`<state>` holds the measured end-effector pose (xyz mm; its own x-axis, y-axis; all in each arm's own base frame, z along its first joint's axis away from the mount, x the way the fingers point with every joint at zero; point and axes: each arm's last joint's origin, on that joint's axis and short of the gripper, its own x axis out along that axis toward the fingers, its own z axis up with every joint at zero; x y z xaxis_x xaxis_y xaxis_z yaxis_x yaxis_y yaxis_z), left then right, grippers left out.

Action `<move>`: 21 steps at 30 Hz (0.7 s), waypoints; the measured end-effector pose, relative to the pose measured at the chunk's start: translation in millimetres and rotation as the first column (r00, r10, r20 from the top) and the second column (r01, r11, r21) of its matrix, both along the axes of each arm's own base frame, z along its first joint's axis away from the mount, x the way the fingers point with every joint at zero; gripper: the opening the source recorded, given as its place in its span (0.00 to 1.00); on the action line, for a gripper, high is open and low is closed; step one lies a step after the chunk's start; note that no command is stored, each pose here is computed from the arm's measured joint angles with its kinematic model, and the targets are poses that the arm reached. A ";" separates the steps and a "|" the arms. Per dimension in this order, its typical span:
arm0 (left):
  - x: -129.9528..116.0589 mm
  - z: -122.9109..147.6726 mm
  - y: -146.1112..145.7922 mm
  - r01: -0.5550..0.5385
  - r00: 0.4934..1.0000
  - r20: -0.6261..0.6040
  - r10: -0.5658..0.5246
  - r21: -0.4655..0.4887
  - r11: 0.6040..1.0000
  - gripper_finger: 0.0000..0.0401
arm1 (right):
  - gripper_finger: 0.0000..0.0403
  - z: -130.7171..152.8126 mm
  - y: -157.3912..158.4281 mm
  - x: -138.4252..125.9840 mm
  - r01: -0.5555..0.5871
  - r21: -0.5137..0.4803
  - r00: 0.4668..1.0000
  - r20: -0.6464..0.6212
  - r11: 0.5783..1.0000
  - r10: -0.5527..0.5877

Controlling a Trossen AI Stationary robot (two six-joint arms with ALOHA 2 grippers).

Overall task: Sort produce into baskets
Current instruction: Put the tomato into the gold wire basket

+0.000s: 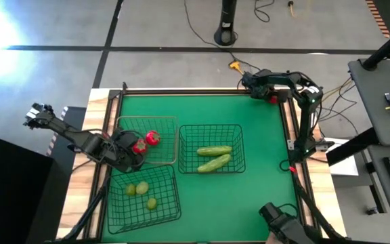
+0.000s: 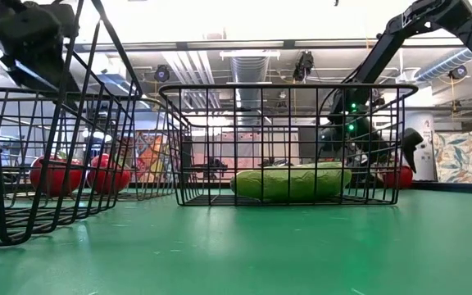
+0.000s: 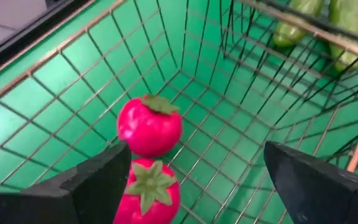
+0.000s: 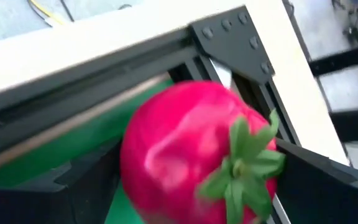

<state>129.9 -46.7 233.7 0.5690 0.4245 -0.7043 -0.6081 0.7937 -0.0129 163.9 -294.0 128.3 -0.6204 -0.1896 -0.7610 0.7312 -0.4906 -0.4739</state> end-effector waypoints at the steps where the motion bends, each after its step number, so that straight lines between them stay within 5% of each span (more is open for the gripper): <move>1: 0.5 0.6 -0.1 -0.001 1.000 0.008 0.001 0.005 1.000 0.87 | 0.89 -0.6 -1.0 0.4 -0.015 -0.005 1.000 -0.002 1.000 0.015; 6: 1.4 0.4 -0.3 -0.002 1.000 0.011 0.002 0.012 1.000 0.87 | 0.84 -3.4 -0.7 0.2 -0.026 -0.021 1.000 -0.012 0.999 0.026; 11: 4.7 -0.6 -1.7 -0.003 1.000 0.016 0.002 0.024 1.000 0.87 | 0.74 -4.2 2.3 2.8 -0.139 0.064 0.989 -0.044 0.988 0.142; 16: 11.0 -0.8 -5.0 0.032 0.999 0.029 -0.033 0.040 0.999 0.87 | 0.73 12.2 8.3 9.4 -0.292 0.210 0.949 -0.059 0.933 0.310; 21: 16.4 -2.3 -8.4 0.042 0.998 0.039 -0.043 0.012 0.999 0.87 | 0.73 52.0 23.2 23.4 -0.439 0.213 0.888 -0.047 0.873 0.458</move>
<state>146.4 -55.0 231.4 0.6135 0.4070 -0.6767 -0.5732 0.8190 -0.0270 187.3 -270.8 180.3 -0.5730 -0.3208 -0.7542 0.7989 -0.0135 -0.6013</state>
